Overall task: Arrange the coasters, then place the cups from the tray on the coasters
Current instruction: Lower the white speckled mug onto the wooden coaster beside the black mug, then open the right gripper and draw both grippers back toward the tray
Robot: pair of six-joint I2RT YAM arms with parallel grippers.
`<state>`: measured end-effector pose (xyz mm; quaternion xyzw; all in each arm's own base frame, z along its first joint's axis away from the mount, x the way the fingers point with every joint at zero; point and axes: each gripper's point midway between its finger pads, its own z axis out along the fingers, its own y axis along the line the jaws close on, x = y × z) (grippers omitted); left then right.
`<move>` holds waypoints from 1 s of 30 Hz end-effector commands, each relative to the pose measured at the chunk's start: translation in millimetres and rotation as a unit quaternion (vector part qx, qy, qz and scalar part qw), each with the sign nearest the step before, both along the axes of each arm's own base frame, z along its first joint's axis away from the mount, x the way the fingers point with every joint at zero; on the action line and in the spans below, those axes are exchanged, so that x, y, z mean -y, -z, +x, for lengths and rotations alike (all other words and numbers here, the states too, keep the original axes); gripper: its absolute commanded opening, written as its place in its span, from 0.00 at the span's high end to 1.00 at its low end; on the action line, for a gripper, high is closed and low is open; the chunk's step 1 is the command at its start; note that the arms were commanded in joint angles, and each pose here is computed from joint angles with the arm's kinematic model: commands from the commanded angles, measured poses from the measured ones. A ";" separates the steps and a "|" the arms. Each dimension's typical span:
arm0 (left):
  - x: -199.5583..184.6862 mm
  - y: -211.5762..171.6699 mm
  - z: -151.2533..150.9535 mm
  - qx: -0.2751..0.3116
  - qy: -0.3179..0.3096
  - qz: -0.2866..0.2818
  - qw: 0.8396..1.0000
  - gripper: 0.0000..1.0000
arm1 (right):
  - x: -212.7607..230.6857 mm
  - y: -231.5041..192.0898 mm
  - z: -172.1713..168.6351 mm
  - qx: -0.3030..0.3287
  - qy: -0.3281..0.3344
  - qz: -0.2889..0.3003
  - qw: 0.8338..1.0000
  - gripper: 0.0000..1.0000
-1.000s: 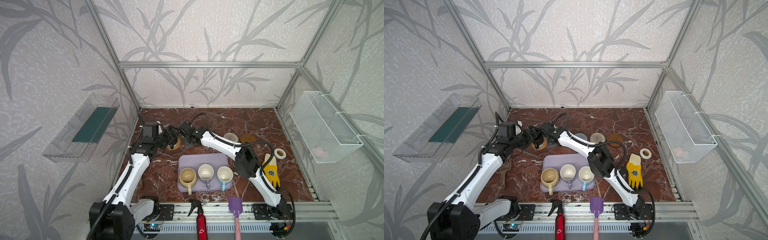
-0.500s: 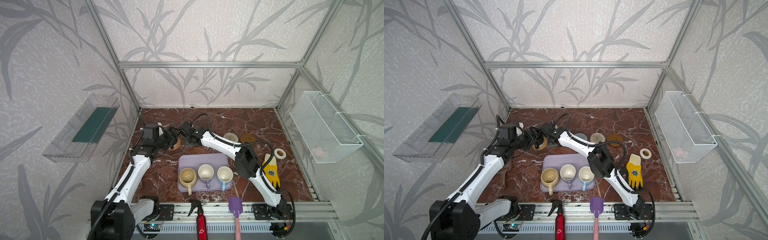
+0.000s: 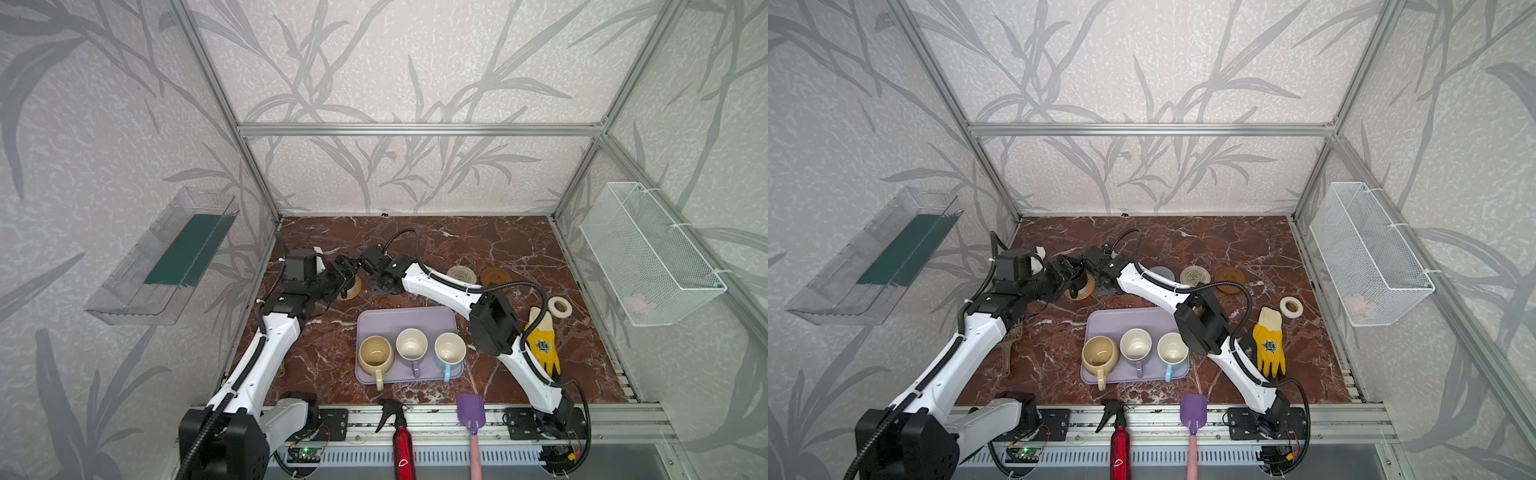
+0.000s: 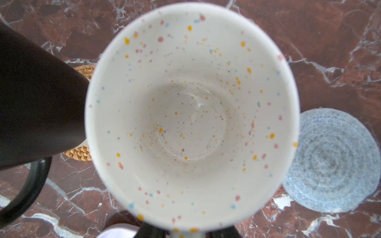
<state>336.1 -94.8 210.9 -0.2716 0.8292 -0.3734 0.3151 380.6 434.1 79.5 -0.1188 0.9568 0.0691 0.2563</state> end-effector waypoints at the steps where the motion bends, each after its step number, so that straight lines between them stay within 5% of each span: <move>1: 0.5 -13.9 -1.1 0.025 0.003 -0.005 1.000 0.13 | -1.1 -23.1 -7.4 0.002 -0.005 0.020 1.000 0.61; 20: -1.6 -6.6 -24.5 -0.006 0.023 0.028 0.999 0.12 | 0.0 -49.3 -26.4 -0.012 -0.038 0.057 0.998 0.58; 30: 6.5 6.5 -77.1 -0.080 0.098 0.140 0.982 0.05 | 26.3 -94.9 -45.7 0.017 -0.058 0.076 0.995 0.19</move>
